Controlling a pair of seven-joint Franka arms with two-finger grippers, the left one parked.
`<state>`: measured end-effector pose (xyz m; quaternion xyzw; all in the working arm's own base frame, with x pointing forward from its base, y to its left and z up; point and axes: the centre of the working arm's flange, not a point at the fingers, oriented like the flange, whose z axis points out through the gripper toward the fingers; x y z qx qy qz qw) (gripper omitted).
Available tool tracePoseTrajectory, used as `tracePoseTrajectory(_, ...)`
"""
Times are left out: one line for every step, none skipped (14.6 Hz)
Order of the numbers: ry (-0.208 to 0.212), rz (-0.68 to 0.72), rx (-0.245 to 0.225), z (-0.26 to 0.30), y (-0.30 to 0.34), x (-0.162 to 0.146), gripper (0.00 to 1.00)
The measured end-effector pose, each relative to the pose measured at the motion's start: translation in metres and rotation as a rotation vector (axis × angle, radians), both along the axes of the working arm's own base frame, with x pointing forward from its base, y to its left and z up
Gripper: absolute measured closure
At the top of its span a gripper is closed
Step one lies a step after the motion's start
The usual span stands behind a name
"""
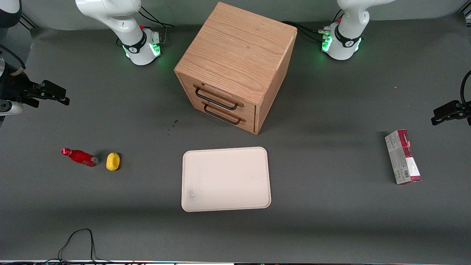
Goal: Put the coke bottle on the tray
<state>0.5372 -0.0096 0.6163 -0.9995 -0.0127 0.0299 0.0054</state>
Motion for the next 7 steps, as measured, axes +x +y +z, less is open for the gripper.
tracePoseTrajectory(0.000,0.000,0.000,0.0001,0.0001,0.0001,0.00)
tracePoseTrajectory(0.000,0.000,0.000,0.0000,0.0001,0.0001,0.00)
tracePoseTrajectory(0.002,0.000,0.000,-0.0002,0.0001,-0.0001,0.00)
tracePoseTrajectory(0.010,0.000,0.000,-0.0006,0.0001,-0.0009,0.00)
tracePoseTrajectory(0.017,0.000,0.000,-0.0010,0.0001,-0.0018,0.00)
tracePoseTrajectory(0.019,0.000,0.000,-0.0012,0.0001,-0.0020,0.00)
tracePoseTrajectory(0.019,0.000,0.000,-0.0012,0.0001,-0.0020,0.00)
